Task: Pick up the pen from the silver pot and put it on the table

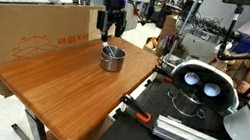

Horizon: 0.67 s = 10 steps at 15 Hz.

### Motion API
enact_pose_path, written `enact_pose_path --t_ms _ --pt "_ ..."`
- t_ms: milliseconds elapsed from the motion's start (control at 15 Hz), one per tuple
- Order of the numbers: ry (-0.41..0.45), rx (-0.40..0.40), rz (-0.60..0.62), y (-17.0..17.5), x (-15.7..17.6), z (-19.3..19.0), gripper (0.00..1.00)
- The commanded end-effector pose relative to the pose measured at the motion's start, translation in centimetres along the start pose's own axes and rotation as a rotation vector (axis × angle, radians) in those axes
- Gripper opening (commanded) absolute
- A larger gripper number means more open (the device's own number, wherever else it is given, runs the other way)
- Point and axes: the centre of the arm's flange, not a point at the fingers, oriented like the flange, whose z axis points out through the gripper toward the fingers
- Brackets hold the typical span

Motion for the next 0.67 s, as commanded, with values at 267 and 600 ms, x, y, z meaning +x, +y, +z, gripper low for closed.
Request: enact_pose_path --t_ms 267,600 --pt "-0.018 -0.028 0.037 -0.7 2.7 2.1 1.00" --pt "-0.021 -0.028 0.044 -0.9 3.3 2.6 0.49"
